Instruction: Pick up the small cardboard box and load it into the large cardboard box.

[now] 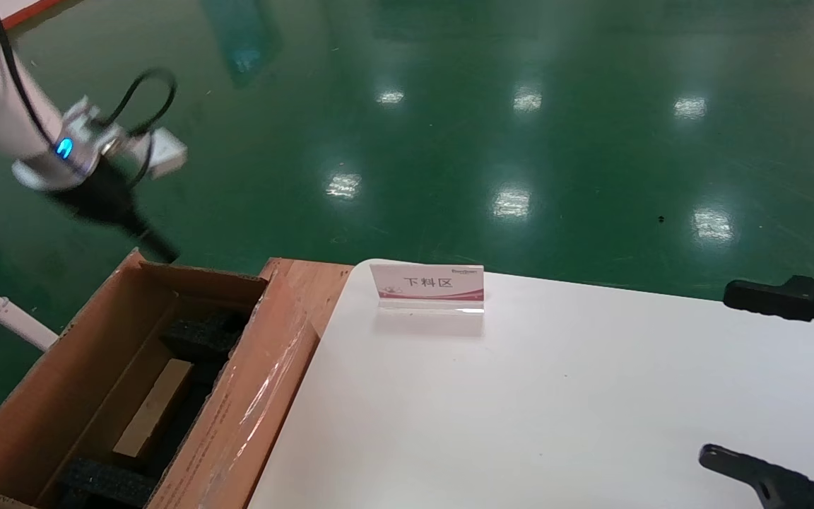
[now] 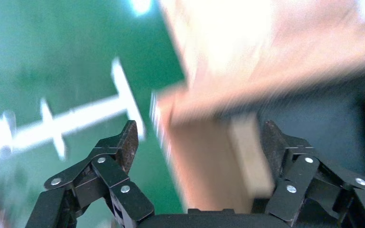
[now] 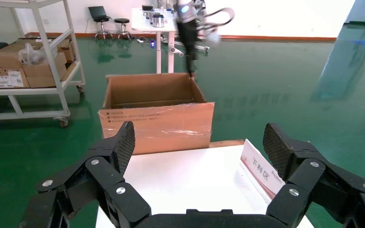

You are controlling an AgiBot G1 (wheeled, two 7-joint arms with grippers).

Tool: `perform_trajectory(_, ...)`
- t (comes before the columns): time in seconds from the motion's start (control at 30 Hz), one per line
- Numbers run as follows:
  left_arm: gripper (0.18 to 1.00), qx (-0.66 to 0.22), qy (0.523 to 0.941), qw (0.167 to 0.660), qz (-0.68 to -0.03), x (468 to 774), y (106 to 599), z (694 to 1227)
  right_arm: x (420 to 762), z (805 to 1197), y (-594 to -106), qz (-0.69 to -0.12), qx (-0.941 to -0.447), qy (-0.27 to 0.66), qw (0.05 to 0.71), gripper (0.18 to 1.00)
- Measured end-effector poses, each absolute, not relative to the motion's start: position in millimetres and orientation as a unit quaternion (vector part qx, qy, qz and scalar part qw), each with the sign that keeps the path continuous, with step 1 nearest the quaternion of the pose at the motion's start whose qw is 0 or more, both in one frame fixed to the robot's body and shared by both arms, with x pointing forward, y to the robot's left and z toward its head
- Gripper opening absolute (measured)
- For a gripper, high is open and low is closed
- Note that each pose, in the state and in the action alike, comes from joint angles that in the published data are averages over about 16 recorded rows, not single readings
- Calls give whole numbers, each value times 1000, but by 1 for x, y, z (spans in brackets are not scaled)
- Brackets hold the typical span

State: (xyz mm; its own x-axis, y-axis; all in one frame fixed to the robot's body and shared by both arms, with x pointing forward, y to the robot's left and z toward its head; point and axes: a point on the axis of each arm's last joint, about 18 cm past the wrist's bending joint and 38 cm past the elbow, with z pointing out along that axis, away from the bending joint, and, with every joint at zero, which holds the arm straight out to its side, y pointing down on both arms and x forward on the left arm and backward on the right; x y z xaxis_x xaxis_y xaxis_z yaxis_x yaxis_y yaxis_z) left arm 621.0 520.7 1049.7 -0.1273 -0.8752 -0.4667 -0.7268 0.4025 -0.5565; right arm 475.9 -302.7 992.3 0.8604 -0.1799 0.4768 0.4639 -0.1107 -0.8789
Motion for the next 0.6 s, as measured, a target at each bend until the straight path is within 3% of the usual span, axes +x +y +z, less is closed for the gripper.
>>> perform_trajectory(0.3, 970, -441, 780, 396, -201, 632, 461, 1098, 476, 992, -303, -244, -704, -101, 659, 1001)
perform_trajectory(0.6, 998, -385, 816, 331, -275, 642, 411, 1068, 476, 992, -303, -244, -704, -100, 659, 1001)
